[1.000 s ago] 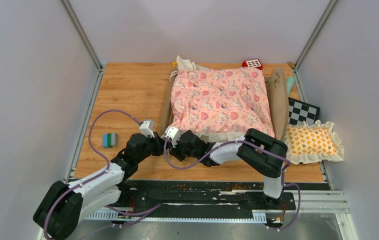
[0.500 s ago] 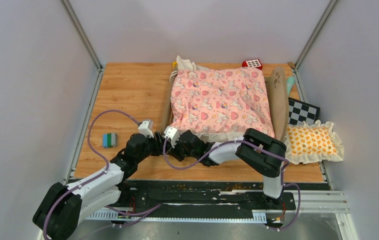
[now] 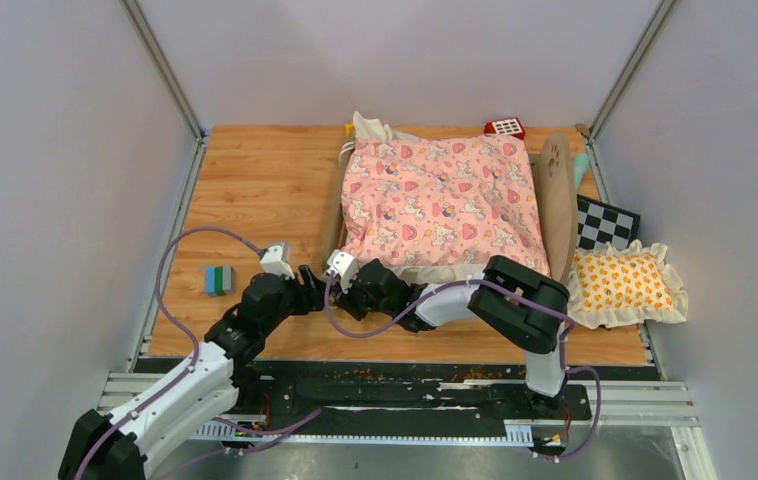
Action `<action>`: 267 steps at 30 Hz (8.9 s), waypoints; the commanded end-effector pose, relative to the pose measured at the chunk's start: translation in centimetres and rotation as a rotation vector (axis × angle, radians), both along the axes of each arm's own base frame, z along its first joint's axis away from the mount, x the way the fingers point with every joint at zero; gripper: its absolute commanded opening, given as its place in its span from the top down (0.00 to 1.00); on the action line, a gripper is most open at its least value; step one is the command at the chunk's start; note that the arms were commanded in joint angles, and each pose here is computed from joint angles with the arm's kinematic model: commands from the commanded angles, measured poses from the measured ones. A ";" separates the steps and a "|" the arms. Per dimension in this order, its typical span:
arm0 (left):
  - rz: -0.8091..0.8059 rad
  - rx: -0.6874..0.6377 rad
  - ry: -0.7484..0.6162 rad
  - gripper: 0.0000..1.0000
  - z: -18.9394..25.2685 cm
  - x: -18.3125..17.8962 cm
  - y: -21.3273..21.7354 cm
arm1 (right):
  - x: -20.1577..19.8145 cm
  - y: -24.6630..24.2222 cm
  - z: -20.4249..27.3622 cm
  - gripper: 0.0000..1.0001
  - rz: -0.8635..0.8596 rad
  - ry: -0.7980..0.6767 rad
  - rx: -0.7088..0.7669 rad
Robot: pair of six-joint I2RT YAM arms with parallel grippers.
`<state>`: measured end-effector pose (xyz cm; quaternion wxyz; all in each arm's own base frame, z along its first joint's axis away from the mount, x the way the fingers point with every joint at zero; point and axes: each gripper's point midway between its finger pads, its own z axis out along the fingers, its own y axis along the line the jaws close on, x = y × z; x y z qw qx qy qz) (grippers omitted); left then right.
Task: Set up the pet bed
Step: Tie the ropes to the bed frame.
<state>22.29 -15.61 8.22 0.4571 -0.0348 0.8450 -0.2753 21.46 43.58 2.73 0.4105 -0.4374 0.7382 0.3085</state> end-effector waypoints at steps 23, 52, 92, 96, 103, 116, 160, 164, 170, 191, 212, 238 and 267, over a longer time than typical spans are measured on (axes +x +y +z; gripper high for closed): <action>0.349 0.051 0.145 0.20 -3.2 2.2 5.0 | 1.6 2.5 1.1 1.00 -0.007 -0.030 0.053; 0.314 -0.095 0.309 0.33 -4.4 2.8 2.6 | 3.2 3.1 0.8 1.00 -0.055 -0.059 0.082; 0.286 -0.146 0.372 0.40 -5.2 3.1 1.2 | 3.4 2.8 3.3 1.00 -0.083 -0.157 0.291; 0.274 -0.160 0.367 0.50 -4.9 3.2 0.9 | 3.5 2.9 3.3 1.00 -0.084 -0.157 0.293; 0.269 -0.172 0.363 0.67 -4.9 3.1 0.8 | 3.5 2.9 3.4 1.00 -0.084 -0.153 0.295; 0.276 -0.150 0.367 1.00 -5.7 3.3 1.0 | 2.4 1.6 4.2 0.82 -0.057 -0.155 0.248; 0.228 -0.153 0.368 1.00 -5.4 3.8 0.1 | 2.9 -3.4 -1.9 0.99 -0.079 -0.033 -0.240; 0.236 -0.152 0.361 1.00 -5.2 3.9 0.3 | 2.1 -4.0 -1.4 1.00 -0.093 -0.007 -0.205; 0.261 -0.141 0.326 1.00 -4.1 4.9 0.9 | 0.9 -5.3 -0.1 1.00 -0.125 0.028 -0.165; 0.365 -0.145 0.056 1.00 5.6 7.7 5.1 | 2.5 -12.5 -2.0 1.00 -0.648 0.184 -0.324; 0.305 -0.186 -0.149 1.00 13.1 7.4 5.0 | 2.4 -19.1 -3.0 1.00 -0.972 0.261 -0.403; 0.224 -0.173 -0.165 1.00 13.2 8.7 3.6 | -0.4 -23.2 -3.9 1.00 -1.063 0.309 -0.415; 0.478 -0.004 0.012 0.14 9.4 -1.0 10.9 | 3.2 -10.6 18.0 0.55 -0.698 0.198 0.074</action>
